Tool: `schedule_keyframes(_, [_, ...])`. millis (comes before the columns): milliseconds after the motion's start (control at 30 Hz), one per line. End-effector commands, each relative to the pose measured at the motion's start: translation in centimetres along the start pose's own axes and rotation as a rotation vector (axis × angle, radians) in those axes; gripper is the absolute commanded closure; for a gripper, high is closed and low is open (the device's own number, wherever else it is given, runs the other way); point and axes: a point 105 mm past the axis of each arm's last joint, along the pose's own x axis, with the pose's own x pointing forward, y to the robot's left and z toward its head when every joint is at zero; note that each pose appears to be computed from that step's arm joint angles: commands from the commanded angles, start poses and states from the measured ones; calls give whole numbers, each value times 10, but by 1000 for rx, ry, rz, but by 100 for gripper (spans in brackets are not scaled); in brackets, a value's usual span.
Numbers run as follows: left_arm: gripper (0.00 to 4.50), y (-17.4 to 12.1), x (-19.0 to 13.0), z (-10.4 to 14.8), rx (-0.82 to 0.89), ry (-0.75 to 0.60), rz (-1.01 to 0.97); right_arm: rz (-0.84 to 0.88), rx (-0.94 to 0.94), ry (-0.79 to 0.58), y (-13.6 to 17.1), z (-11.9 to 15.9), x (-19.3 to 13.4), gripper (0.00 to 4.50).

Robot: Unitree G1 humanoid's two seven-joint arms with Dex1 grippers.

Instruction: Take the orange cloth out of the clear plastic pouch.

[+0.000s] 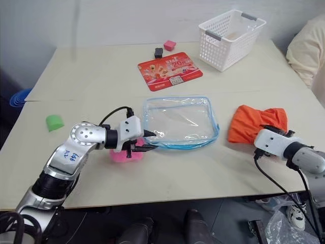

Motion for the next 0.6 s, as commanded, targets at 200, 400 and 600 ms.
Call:
schedule_keyframes(200, [1,5,-71,26,-174,-157,-9,87,488,-37,-26,13,-81,0])
schedule_keyframes(400, [1,40,-146,9,-237,-155,140,18,901,63,-40,-29,-131,0])
schedule_keyframes(600, [1,65,-179,-7,-209,-101,207,-108,1020,89,-56,-61,-152,0])
